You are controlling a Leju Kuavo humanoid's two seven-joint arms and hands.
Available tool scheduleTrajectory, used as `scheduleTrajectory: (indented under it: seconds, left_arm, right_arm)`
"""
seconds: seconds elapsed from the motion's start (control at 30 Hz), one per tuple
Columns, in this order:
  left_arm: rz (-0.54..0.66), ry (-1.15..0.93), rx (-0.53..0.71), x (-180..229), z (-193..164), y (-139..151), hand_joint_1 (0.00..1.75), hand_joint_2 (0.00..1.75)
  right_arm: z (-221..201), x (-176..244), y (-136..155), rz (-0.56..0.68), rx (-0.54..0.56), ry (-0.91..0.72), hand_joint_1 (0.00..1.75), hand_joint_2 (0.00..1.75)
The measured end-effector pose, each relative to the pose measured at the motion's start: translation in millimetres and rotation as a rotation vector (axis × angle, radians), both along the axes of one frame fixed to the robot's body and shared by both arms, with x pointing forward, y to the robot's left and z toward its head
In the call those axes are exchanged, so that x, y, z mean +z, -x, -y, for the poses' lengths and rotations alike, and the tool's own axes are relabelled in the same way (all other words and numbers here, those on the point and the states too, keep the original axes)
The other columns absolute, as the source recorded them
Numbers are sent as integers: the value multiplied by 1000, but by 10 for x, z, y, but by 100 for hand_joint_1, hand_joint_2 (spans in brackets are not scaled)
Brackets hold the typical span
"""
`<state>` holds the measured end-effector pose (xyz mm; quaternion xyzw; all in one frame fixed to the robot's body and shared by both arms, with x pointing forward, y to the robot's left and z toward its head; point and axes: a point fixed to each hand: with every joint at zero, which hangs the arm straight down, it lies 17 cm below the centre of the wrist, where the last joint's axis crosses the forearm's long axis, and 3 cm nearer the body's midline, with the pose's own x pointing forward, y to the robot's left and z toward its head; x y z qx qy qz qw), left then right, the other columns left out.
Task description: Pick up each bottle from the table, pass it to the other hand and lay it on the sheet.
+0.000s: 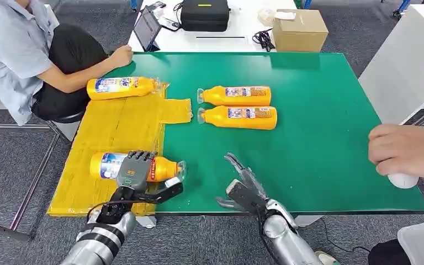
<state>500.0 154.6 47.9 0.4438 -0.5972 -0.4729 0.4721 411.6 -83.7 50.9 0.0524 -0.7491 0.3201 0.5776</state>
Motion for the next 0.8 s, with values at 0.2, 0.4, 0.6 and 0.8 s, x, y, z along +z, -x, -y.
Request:
scheduleTrajectory:
  seconds: [0.2, 0.4, 0.6, 0.8]
  left_arm:
    - [-106, -16, -22, -124, 30, -156, 157, 175]
    - [-185, -33, -23, -213, 28, -226, 159, 175]
    - [-269, -31, -29, -291, 32, -275, 63, 175]
    - [-383, -23, -51, -432, 66, -255, 45, 175]
  right_arm:
    - [-51, 10, 13, -5, 10, -7, 0, 175]
    - [-63, 11, 13, -9, 12, -10, 0, 175]
    - [-103, 26, 17, -12, 15, -18, 0, 175]
    - [-103, 36, 6, -13, 15, -22, 0, 175]
